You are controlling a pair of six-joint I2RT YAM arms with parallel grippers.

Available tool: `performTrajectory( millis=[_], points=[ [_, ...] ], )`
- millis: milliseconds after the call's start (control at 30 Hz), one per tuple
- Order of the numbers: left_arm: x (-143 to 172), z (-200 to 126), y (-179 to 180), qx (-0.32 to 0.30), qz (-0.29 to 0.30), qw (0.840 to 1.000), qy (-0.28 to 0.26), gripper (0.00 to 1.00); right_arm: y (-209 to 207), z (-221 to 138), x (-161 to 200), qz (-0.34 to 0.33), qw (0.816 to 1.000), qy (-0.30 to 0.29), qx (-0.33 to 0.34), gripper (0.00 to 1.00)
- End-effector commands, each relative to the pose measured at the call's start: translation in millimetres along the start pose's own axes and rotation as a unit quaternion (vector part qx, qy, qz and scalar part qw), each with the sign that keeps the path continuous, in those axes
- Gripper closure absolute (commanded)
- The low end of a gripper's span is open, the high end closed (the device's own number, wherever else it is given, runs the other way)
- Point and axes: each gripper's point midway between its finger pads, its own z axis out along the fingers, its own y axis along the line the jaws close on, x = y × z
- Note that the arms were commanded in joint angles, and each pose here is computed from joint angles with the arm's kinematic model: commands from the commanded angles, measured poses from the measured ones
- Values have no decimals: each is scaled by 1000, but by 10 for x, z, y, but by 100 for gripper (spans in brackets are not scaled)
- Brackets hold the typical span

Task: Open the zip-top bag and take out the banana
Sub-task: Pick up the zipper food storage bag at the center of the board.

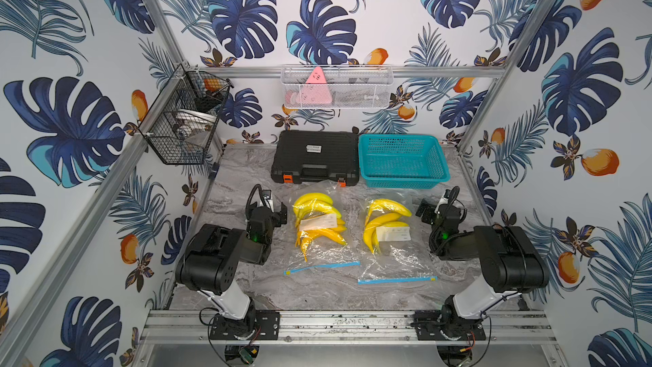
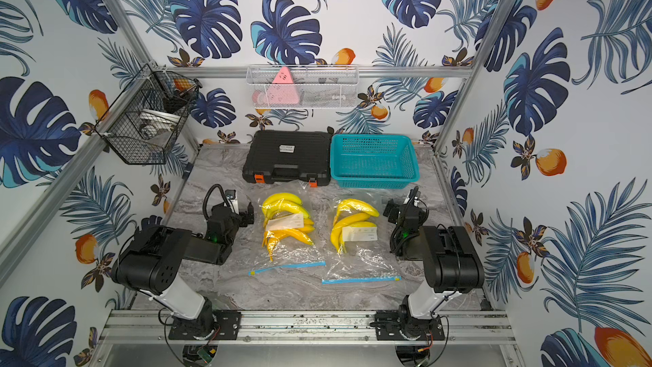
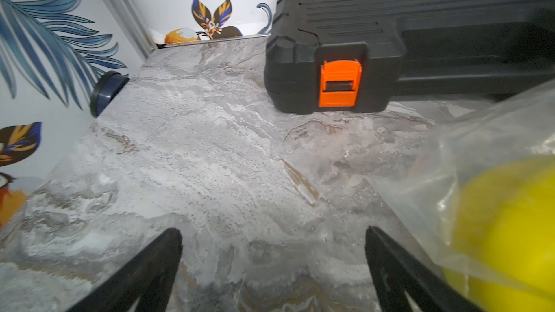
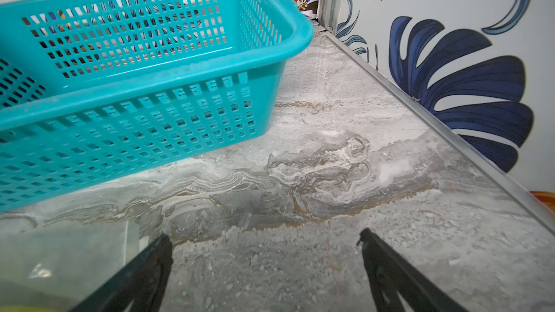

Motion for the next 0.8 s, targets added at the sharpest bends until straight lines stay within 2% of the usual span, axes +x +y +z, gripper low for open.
performTrajectory(
  millis=[0, 67, 133, 233, 300, 333, 400, 500, 567, 633, 700, 767],
  points=[
    [-368, -57, 256, -74, -15, 997, 24, 1, -22, -115, -116, 15, 999, -49, -9, 0],
    [-646, -168, 248, -63, 0, 997, 48, 1, -17, -197, -132, 18, 998, -64, -18, 0],
    [-958, -346, 173, -32, 6, 999, 34, 1, -55, -240, -255, 19, 997, -79, 0, 1],
    [-1350, -798, -340, 101, 49, 994, -11, 1, -131, -277, -456, 54, 998, -7, 45, 1],
    [-1380, -1190, -906, 218, 97, 971, -20, 1, -41, -378, -575, 55, 997, 49, 32, 0],
    [-1320, -1398, -1184, 271, 128, 954, -16, 1, 31, -444, -612, 59, 996, 68, 12, 1],
    [-1084, -1748, -1642, 337, 193, 921, 1, 1, 83, -571, -596, 72, 993, 96, -4, 1],
    [-710, -2168, -2136, 399, 258, 880, 21, 1, 7, -737, -484, 88, 988, 124, 7, 2],
    [-460, -2487, -2448, 439, 308, 844, 17, 1, 19, -813, -377, 91, 983, 162, 0, 0],
    [-248, -2701, -2673, 450, 361, 817, 8, 2, 29, -850, -313, 101, 973, 208, -7, 0],
    [-21, -2880, -2870, 464, 400, 791, 9, 8, -43, -864, -310, 124, 962, 241, -3, 0],
    [198, -3082, -3051, 481, 425, 767, 5, 16, -156, -883, -386, 149, 959, 243, -2, 1]
  ],
)
